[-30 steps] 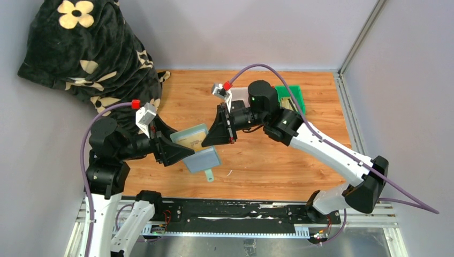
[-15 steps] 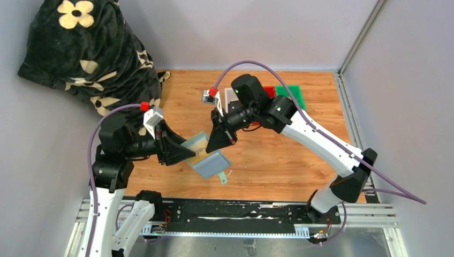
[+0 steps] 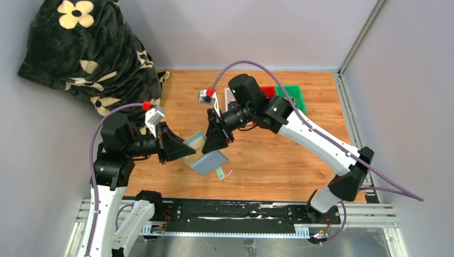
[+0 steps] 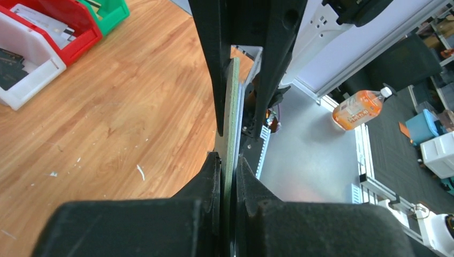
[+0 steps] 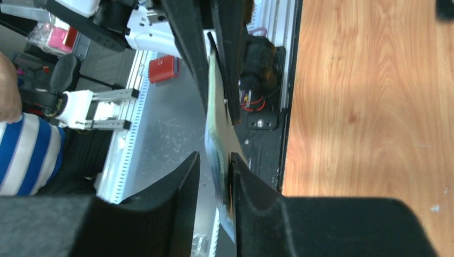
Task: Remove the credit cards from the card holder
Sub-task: Remove the credit card from the card holder.
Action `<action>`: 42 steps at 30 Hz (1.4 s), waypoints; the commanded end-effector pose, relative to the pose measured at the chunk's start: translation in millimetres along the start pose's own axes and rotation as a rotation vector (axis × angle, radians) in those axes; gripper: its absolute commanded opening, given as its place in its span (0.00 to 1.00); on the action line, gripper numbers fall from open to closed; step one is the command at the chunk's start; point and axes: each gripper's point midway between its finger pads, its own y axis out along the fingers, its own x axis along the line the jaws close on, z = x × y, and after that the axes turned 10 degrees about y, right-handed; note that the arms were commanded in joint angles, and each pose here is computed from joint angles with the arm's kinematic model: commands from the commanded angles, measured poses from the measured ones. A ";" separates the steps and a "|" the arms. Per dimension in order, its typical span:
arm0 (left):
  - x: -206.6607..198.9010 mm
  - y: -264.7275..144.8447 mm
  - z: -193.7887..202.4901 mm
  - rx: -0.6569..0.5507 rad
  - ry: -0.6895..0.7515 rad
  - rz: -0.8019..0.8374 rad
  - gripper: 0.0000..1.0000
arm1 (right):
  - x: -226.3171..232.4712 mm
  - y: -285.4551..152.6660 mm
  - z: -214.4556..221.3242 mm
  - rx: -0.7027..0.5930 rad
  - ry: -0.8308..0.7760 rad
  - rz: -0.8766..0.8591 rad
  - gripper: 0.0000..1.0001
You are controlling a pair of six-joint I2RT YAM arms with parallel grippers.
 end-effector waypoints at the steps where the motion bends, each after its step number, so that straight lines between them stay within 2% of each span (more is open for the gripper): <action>1: -3.4 -0.7 -6.7 -0.006 -0.010 -0.005 0.00 | 24.6 -2.0 -5.0 -0.142 -0.038 -0.146 0.33; 5: -1.9 -1.2 -19.4 -0.044 -0.007 -0.042 0.00 | 38.6 -13.0 -9.5 -0.353 -0.078 -0.206 0.36; 10: 1.0 -2.3 -40.1 -0.163 0.025 -0.099 0.00 | 42.5 -12.4 -9.2 -0.423 0.006 -0.286 0.33; 13: -1.1 -2.2 -46.0 -0.221 -0.009 -0.094 0.00 | 44.9 -12.3 -11.3 -0.451 0.036 -0.335 0.20; 16: -1.0 -2.3 -39.3 -0.195 -0.010 -0.095 0.00 | 36.4 -9.4 -11.2 -0.429 0.069 -0.302 0.02; 18: 0.2 -3.2 -30.9 -0.160 -0.010 -0.107 0.01 | 29.1 -9.1 -8.7 -0.403 0.075 -0.253 0.00; 21: -0.2 -4.9 -16.1 -0.102 -0.003 -0.111 0.36 | 16.8 -8.9 1.4 -0.320 0.038 -0.135 0.00; 23: -2.2 -4.9 -9.3 -0.083 0.013 -0.091 0.48 | 11.0 -9.3 10.5 -0.245 0.036 -0.081 0.00; 24: -2.3 -4.6 -6.8 -0.077 0.011 -0.086 0.50 | 8.6 -8.9 19.2 -0.190 0.057 -0.067 0.00; 27: -2.7 -3.1 -2.2 -0.062 0.006 -0.059 0.50 | 7.5 -9.8 34.1 -0.070 0.089 -0.046 0.00; 30: -3.2 -0.6 2.8 -0.041 -0.022 -0.019 0.45 | 3.1 -7.5 40.6 -0.005 0.092 -0.031 0.00; 39: -15.1 -1.3 8.7 -0.023 -0.055 0.052 0.41 | 3.3 1.6 33.3 0.062 0.056 -0.026 0.00; 42: -14.9 -1.2 12.9 -0.022 -0.056 0.053 0.37 | 5.9 5.3 28.4 0.062 0.044 -0.036 0.00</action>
